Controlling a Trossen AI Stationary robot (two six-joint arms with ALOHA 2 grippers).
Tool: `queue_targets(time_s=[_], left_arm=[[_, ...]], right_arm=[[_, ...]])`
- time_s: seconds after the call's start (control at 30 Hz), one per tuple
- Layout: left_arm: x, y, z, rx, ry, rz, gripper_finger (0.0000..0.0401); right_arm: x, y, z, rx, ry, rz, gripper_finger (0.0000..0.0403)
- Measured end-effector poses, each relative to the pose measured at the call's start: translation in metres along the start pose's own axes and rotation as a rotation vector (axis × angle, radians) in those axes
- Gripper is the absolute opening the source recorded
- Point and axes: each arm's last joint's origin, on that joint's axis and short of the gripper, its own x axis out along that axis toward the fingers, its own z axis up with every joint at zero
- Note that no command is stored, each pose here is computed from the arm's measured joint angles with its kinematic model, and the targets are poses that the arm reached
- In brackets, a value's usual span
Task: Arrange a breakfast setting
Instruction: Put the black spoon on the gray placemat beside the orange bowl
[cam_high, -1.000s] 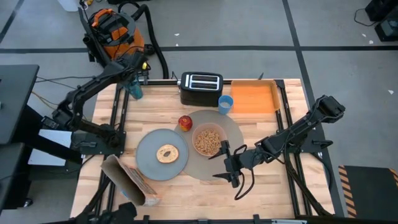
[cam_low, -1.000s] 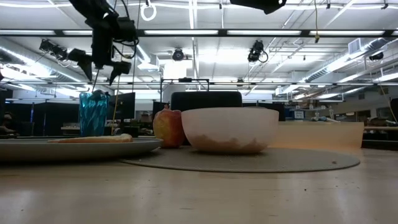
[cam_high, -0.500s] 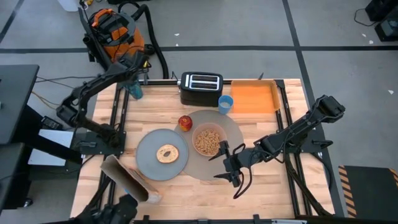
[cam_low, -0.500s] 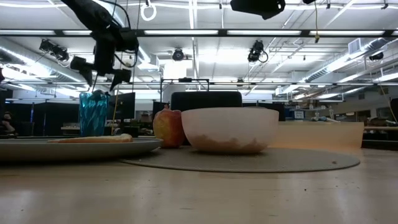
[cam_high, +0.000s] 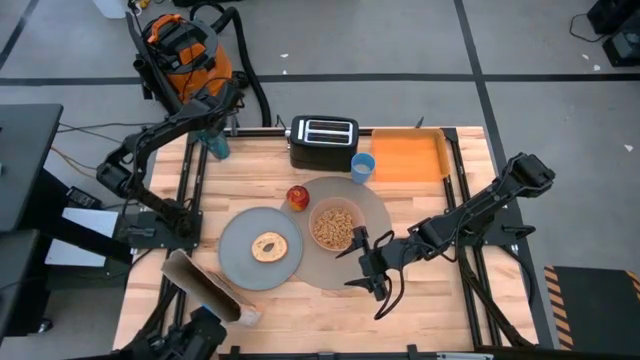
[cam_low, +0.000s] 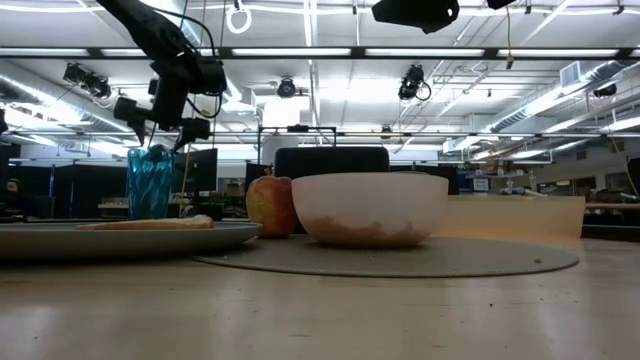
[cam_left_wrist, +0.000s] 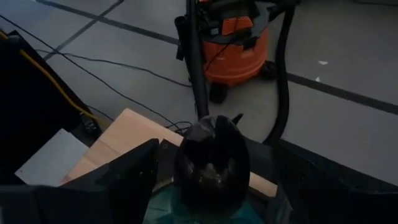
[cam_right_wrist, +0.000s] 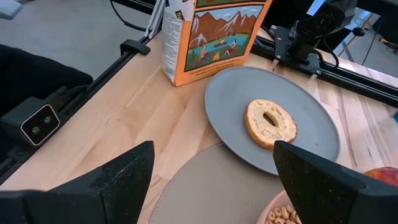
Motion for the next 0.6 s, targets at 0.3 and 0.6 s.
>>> queue_targets(time_s=[0.3,0.6], left_arm=[[0.017,-0.01,-0.011,0.006,0.007,0.046,0.0314],[0.023,-0.013,-0.014,-0.003,-0.002,0.074,0.0313]], right_arm=[[0.0,0.0,0.0,-0.003,-0.001,0.001,0.0336],[0.0,0.0,0.0,-0.009,0.003,0.003,0.0336]])
